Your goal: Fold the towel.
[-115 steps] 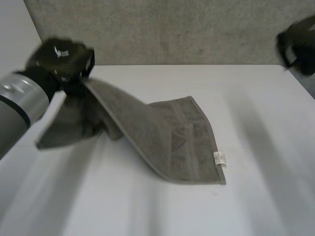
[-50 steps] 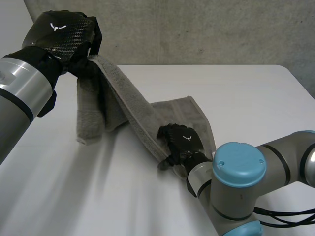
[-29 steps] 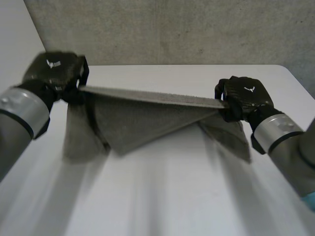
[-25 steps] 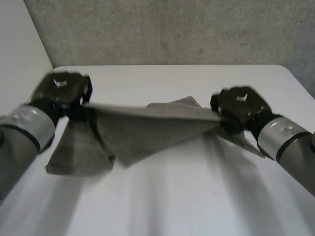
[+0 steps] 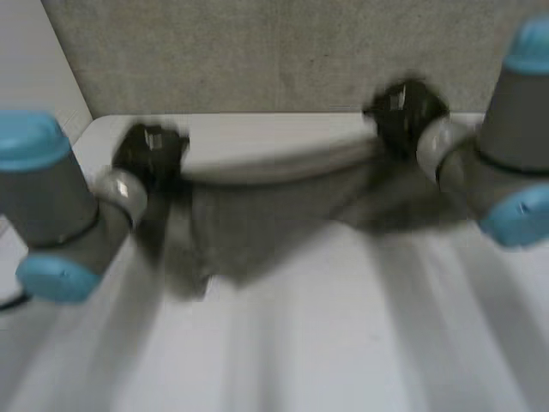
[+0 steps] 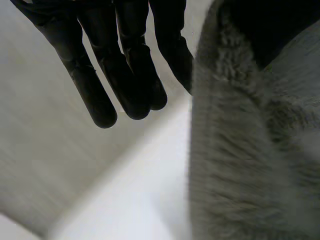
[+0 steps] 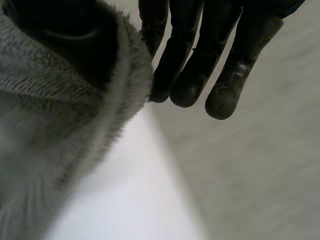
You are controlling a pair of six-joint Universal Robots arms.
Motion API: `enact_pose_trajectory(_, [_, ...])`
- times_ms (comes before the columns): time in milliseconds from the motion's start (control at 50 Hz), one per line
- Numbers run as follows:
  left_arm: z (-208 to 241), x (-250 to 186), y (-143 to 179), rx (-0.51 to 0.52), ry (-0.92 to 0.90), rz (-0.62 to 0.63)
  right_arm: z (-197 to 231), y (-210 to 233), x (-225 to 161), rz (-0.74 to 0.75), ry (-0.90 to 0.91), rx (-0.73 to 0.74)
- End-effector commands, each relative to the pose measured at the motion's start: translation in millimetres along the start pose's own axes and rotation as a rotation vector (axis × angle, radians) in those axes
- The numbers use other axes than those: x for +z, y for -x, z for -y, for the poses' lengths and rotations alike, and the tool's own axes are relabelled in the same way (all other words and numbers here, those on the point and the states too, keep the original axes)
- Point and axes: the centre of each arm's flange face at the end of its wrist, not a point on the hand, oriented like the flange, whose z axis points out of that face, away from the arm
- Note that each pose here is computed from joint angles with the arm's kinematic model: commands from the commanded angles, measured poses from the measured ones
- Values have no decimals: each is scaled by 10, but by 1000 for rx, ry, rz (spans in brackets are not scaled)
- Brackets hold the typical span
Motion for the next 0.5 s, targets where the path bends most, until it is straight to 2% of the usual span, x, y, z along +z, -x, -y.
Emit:
enact_pose_trajectory(20, [1254,171,627,-14,-541,282,902,-760,78,-370,-442,30])
enact_pose_trajectory(60, [1530,79,813,-47,-689,388,1068,-890,-7,-429,-534,61])
enact_pose_trajectory(140, [1442,61,779,-53,-662,392,978,-802,-18,-376,-477,61])
enact_pose_trajectory(180, [1138,70,649,-58,-554,348,907,-719,-24,-329,-428,64])
enact_pose_trajectory(220, [965,71,581,-58,-497,327,702,-511,-42,-219,-305,65])
enact_pose_trajectory(240, [963,71,580,-58,-496,327,700,-510,-42,-219,-304,65])
enact_pose_trajectory(340, [190,-54,260,-56,-259,233,119,29,-163,-2,-44,45])
enact_pose_trajectory(360, [188,-55,260,-56,-259,233,117,30,-164,-1,-43,45])
enact_pose_trajectory(400, [-172,-176,93,-52,-151,177,-40,162,-210,42,9,34])
enact_pose_trajectory(440, [-339,-239,-4,-51,-99,143,-350,454,-327,130,101,7])
enact_pose_trajectory(500, [-598,-325,-162,-48,-21,80,-574,686,-384,177,116,2])
